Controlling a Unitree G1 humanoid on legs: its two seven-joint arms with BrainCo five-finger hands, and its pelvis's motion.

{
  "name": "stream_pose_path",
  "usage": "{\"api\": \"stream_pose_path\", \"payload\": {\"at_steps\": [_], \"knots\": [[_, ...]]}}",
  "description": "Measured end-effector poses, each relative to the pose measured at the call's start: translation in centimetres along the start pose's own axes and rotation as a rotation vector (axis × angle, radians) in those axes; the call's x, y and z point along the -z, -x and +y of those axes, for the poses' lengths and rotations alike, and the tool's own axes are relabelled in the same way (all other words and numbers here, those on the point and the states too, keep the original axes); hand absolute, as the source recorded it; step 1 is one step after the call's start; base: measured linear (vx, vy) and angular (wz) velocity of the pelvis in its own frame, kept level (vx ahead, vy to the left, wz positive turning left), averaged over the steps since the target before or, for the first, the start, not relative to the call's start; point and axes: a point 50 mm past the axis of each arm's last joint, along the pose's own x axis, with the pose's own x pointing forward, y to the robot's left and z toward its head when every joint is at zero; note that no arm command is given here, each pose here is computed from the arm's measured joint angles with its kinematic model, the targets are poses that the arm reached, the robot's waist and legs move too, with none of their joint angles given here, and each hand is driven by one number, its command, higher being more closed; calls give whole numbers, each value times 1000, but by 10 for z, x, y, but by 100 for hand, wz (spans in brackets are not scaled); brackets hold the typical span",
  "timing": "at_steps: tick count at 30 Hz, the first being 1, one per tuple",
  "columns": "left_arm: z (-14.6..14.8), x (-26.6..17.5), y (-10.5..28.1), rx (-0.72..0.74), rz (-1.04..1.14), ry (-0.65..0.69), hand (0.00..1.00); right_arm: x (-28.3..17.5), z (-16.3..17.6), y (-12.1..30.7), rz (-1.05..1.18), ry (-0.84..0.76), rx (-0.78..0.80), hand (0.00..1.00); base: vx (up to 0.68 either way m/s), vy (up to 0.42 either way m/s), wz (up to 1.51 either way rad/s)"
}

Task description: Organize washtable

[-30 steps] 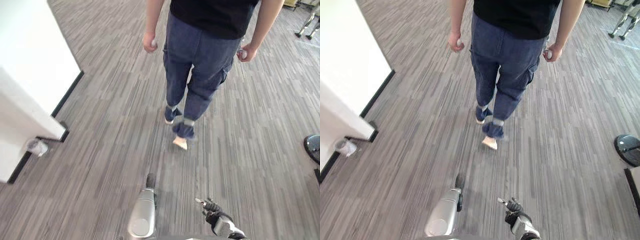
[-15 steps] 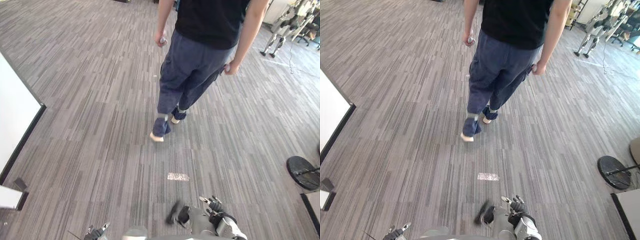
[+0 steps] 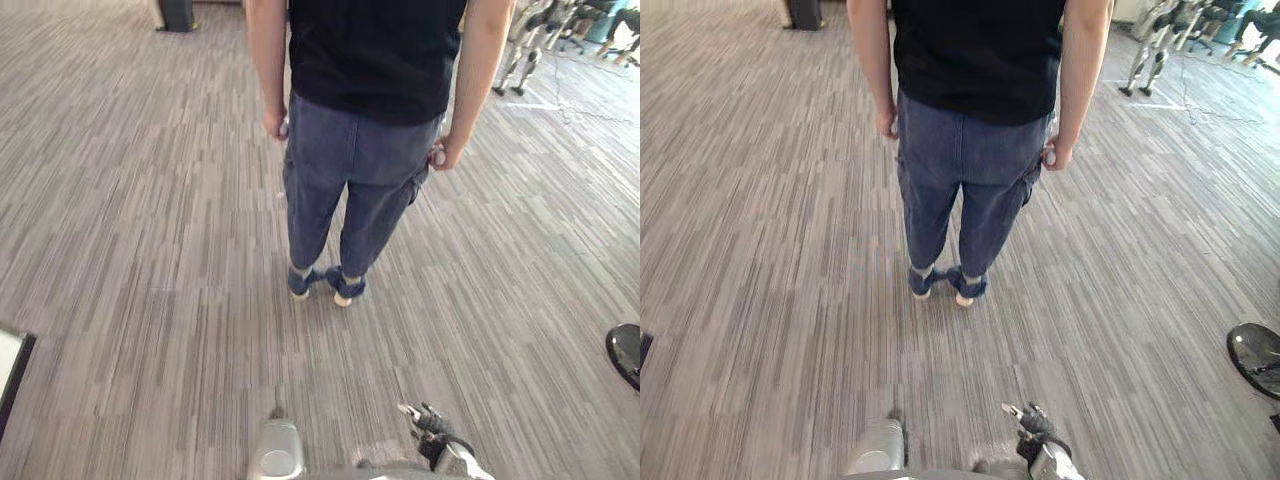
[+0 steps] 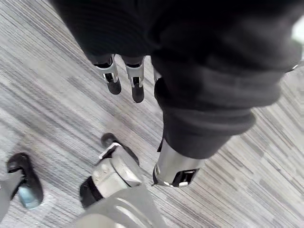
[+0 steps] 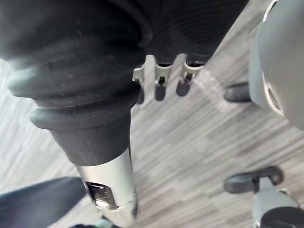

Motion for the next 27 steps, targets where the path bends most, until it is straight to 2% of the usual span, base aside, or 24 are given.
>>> {"api": "stream_pose_path", "payload": {"at_steps": [6, 13, 14, 22, 27], "knots": [[-3, -13, -3, 15, -39, -55, 0, 9, 7, 1, 23, 17, -13, 0, 188, 76, 16], [2, -5, -3, -4, -8, -49, 0, 9, 4, 1, 26, 48, -7, 0, -52, -38, -2], [15, 0, -2, -41, 18, -64, 0, 27, -11, 6, 101, 135, 16, 0, 0, 0, 0], [13, -3, -3, -31, 7, -84, 0, 25, -15, 6, 91, 143, 25, 0, -60, -8, -19], [-2, -11, -5, 36, -23, -238, 0, 20, -21, 6, 69, 153, 57, 0, -2, -44, -6]]}}
